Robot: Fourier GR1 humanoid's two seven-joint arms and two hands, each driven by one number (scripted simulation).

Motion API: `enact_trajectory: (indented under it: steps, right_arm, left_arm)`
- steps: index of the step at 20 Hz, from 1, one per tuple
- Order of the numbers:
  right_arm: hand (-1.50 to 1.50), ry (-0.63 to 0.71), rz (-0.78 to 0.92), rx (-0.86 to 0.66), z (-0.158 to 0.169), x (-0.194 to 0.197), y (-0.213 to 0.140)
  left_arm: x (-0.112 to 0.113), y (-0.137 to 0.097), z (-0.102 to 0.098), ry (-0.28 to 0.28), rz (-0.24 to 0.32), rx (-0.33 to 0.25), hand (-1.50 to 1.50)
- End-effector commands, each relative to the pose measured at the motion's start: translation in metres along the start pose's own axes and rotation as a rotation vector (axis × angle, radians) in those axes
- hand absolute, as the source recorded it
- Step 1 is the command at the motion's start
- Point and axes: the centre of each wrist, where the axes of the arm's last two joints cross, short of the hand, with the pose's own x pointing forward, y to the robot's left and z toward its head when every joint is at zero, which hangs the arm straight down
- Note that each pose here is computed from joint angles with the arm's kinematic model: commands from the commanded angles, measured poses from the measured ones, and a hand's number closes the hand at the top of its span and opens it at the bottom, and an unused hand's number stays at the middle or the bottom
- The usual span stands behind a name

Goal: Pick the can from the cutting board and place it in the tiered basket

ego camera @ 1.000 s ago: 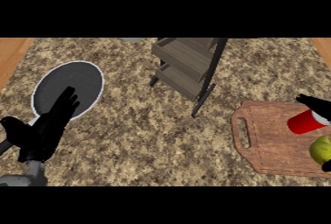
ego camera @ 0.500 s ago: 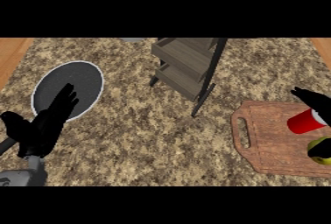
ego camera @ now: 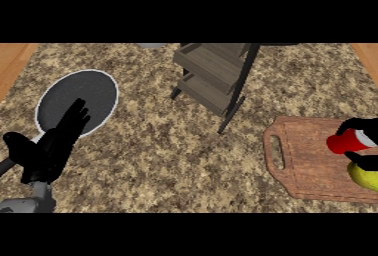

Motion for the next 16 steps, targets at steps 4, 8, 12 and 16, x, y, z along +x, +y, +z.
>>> enact_trajectory:
  steps: [4, 8, 12, 16]
  right_arm:
    - [1.50, -0.062, 0.118, 0.029, -0.016, 0.000, 0.029]
    - [1.50, -0.054, 0.126, -0.030, 0.004, -0.004, 0.025]
    - [1.50, -0.003, 0.080, -0.203, 0.009, 0.022, 0.013]
    - [1.50, 0.355, 0.012, -0.233, 0.031, 0.010, -0.030]
  left_arm:
    - [0.005, -0.011, -0.007, 0.003, 0.017, -0.014, 0.00]
    - [0.007, 0.006, 0.008, -0.019, -0.001, 0.021, 0.00]
    - [-0.006, -0.004, 0.002, -0.010, -0.021, 0.023, 0.00]
    - [-0.002, 0.007, 0.007, 0.019, 0.005, 0.077, 0.00]
